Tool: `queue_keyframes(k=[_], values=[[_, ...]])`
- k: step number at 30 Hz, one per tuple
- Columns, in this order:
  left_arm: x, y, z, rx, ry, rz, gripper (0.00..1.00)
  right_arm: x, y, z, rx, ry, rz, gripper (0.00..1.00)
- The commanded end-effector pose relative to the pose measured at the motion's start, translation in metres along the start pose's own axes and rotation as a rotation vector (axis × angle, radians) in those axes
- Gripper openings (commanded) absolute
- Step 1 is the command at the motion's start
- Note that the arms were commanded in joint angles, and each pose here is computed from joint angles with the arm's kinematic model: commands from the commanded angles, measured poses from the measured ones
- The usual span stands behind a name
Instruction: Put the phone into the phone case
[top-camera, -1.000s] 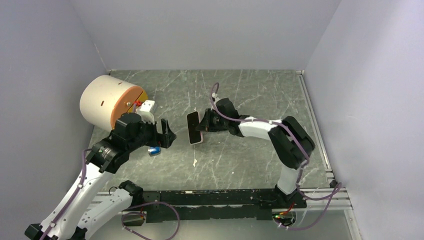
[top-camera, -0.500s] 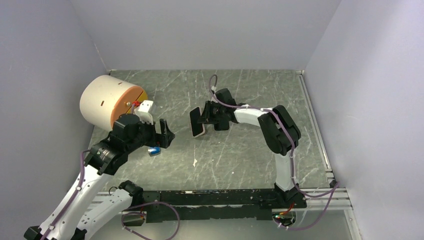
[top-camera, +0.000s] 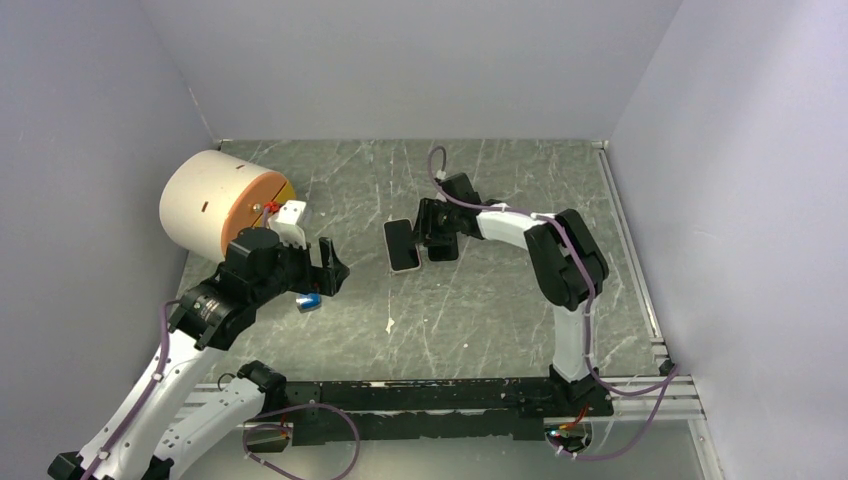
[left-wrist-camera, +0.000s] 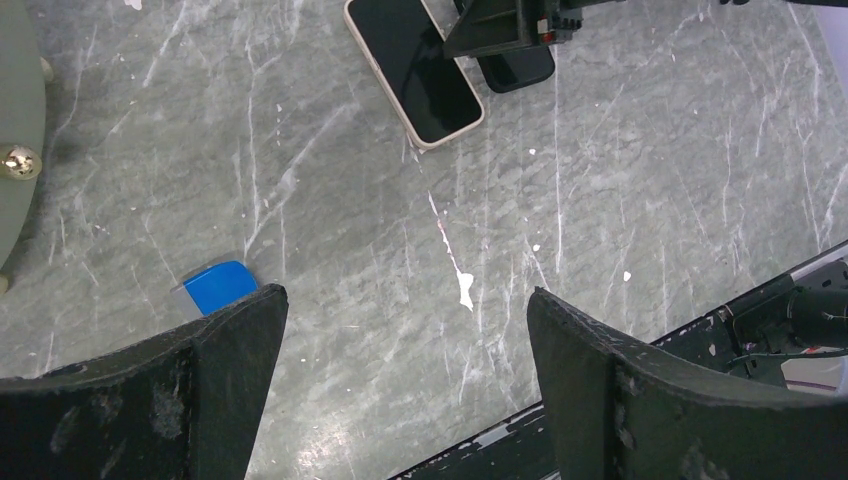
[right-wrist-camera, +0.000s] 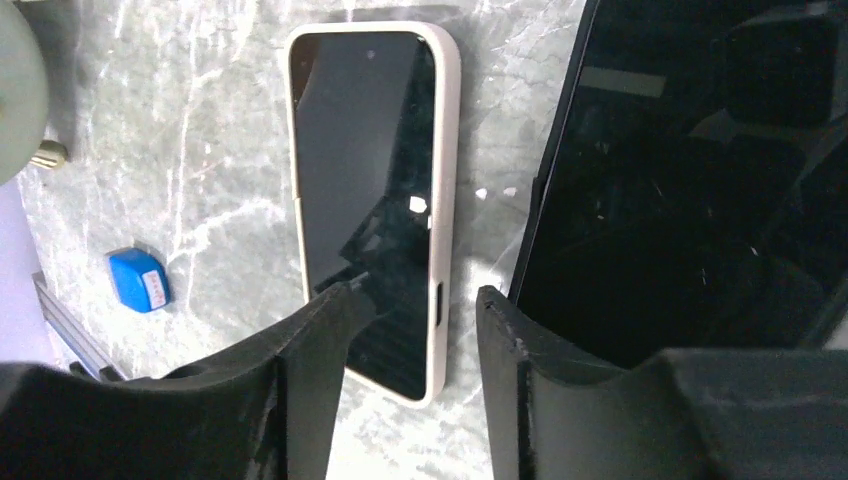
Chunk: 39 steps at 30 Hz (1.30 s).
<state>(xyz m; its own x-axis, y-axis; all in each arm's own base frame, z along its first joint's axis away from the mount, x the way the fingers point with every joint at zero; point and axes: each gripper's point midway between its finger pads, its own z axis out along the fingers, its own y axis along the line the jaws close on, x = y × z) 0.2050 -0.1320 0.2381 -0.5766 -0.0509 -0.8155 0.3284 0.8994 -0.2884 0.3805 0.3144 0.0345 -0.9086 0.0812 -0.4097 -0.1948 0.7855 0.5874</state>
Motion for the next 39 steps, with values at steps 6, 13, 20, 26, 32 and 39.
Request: queue_keyframes(k=[6,13,20,26,32,39], values=[[-0.014,-0.003,-0.001,0.004,-0.041,-0.005,0.94,-0.026,0.047,-0.087,-0.056,-0.141,-0.102,0.74],[-0.024,-0.018,-0.001,0.055,-0.036,-0.069,0.94,-0.016,0.06,-0.168,-0.055,-0.282,-0.156,0.99],[-0.054,-0.031,-0.01,0.07,-0.07,-0.129,0.94,-0.007,0.057,-0.235,-0.013,-0.455,-0.132,0.99],[-0.065,-0.033,-0.01,0.067,-0.105,-0.185,0.94,-0.003,0.061,-0.274,-0.014,-0.542,-0.118,0.99],[-0.059,-0.029,-0.001,0.051,-0.095,-0.211,0.94,0.003,0.057,-0.29,-0.013,-0.589,-0.125,0.99],[-0.059,-0.029,0.004,0.044,-0.087,-0.218,0.94,0.008,0.06,-0.293,-0.052,-0.61,-0.116,0.99]])
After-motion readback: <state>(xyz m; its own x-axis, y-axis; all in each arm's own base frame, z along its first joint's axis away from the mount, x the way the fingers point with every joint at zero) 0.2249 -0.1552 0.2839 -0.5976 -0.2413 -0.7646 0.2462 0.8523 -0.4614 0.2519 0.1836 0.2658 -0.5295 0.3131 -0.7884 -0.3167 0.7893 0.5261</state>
